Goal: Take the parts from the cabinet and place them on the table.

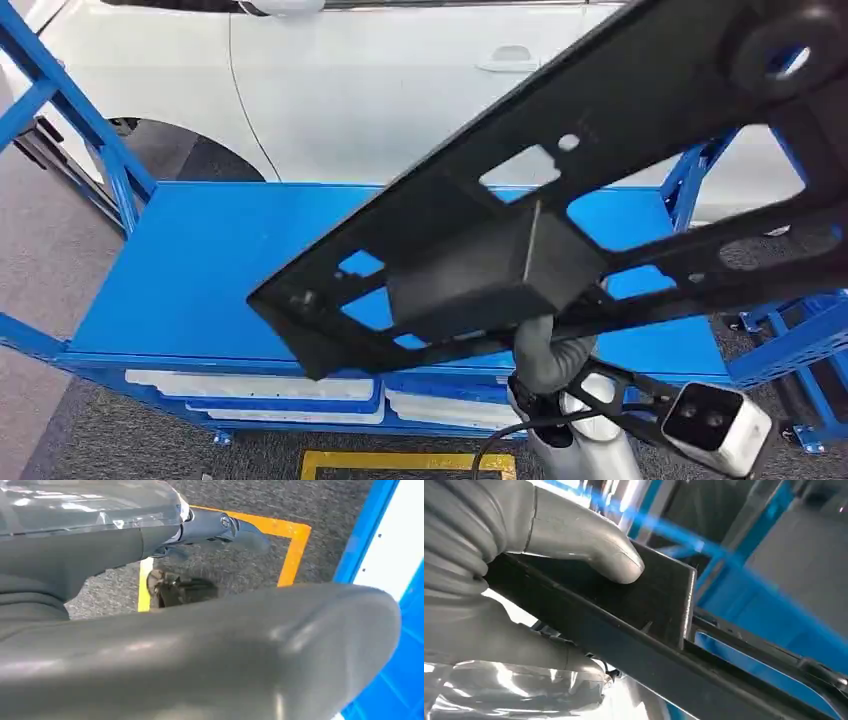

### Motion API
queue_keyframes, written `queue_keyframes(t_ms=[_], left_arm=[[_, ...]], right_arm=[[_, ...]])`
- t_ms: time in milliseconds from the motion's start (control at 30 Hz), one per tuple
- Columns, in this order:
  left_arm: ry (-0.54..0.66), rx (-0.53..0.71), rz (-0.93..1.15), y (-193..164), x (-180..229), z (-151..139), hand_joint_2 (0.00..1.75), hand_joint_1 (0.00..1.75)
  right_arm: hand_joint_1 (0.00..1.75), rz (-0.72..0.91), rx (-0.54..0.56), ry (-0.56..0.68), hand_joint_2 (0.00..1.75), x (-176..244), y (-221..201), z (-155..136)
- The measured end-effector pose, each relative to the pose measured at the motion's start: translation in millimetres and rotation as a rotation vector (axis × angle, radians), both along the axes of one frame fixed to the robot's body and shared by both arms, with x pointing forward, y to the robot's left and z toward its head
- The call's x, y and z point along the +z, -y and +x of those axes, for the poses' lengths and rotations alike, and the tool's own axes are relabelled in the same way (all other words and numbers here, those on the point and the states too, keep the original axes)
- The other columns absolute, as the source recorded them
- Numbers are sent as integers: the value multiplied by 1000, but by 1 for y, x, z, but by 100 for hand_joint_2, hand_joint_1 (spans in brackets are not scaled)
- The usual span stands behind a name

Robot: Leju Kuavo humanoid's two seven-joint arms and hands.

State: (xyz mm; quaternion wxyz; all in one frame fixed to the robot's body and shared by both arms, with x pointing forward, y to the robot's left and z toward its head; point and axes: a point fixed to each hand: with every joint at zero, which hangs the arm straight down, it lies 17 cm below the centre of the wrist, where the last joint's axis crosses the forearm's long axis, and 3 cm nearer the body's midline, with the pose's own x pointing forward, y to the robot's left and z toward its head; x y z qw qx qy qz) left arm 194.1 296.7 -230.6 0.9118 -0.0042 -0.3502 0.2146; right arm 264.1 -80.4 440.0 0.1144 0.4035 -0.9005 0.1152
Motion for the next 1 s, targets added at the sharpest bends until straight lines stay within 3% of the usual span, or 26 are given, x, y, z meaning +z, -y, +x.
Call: queue_keyframes(t_ms=[367, 1000], left_arm=[[-25, 0, 13, -9, -4, -11, 0, 0], [-79, -42, 22, -6, -11, -24, 0, 0]], right_arm=[[175, -22, 52, 58, 175, 7, -23, -32], [175, -57, -19, 35, 175, -5, -33, -30]])
